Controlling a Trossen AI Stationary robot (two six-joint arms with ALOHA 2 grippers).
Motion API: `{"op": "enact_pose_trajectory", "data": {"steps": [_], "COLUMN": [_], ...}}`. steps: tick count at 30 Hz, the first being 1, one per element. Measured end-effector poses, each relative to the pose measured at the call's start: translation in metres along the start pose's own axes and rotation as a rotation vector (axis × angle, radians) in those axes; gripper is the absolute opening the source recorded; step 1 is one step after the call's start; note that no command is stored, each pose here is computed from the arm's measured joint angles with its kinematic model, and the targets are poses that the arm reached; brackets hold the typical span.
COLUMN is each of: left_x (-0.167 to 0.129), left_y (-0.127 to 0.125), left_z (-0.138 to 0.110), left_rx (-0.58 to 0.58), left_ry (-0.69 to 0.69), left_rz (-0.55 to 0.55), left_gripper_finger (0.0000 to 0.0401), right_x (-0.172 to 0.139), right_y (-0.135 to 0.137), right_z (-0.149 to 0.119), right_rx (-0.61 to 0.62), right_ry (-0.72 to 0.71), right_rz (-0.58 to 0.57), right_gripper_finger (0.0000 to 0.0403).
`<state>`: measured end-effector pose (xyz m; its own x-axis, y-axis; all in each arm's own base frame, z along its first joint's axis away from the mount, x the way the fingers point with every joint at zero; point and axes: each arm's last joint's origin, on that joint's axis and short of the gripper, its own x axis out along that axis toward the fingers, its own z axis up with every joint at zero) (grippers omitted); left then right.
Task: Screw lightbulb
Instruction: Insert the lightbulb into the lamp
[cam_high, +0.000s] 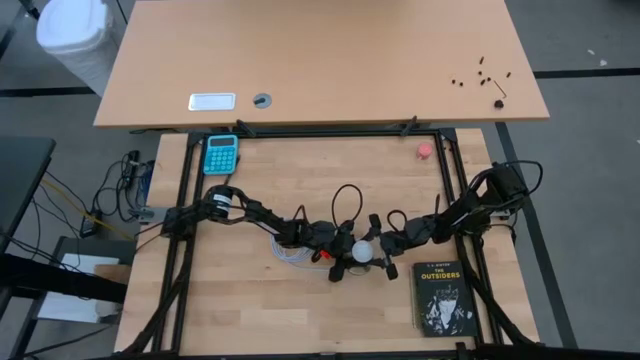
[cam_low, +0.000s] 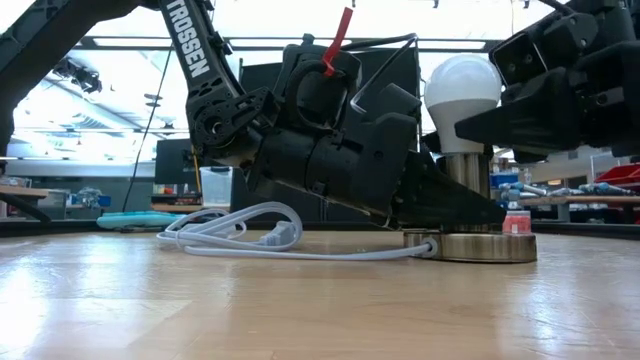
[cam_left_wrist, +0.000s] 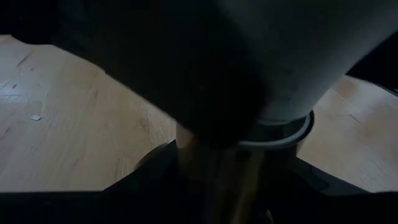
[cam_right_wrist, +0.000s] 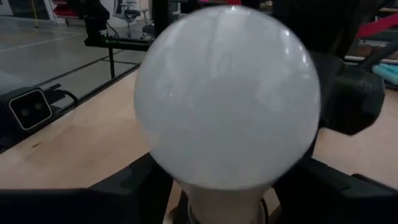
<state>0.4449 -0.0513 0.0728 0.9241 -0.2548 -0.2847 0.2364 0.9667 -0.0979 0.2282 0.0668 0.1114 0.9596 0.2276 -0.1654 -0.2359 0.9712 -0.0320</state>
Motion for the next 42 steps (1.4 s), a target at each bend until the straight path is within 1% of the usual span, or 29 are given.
{"op": "enact_pose_trajectory", "data": {"steps": [4,10,15,19,25,32,42], "left_x": [0.000,0.000,0.000,0.000,0.000,0.000,0.000], "left_y": [0.000,0.000,0.000,0.000,0.000,0.000,0.000], "left_z": [0.000,0.000,0.000,0.000,0.000,0.000,0.000], "left_rx": [-0.001,0.000,0.000,0.001,0.002,0.002,0.002], "left_ry": [0.000,0.000,0.000,0.000,-0.002,-0.004,-0.004], "left_rz": [0.000,0.000,0.000,0.000,0.000,0.001,0.000], "left_gripper_finger": [0.0193,0.0193,0.0193,0.0193,0.0193,0.0193,0.0193], "right_x": [-0.004,-0.006,-0.006,-0.002,0.009,0.010,0.010], "right_y": [0.000,0.000,-0.001,0.001,0.002,0.002,0.002], "right_z": [-0.003,0.005,0.007,0.012,0.016,0.017,0.019], "right_rx": [0.000,-0.002,-0.004,-0.005,-0.021,-0.002,0.048], "right_ry": [0.014,-0.026,-0.034,-0.051,-0.015,-0.022,-0.041], "right_rz": [0.000,-0.001,-0.004,-0.004,0.000,-0.003,-0.008], "right_gripper_finger": [0.0284,0.0323,0.0340,0.0338,0.0332,0.0330,0.0302]}}
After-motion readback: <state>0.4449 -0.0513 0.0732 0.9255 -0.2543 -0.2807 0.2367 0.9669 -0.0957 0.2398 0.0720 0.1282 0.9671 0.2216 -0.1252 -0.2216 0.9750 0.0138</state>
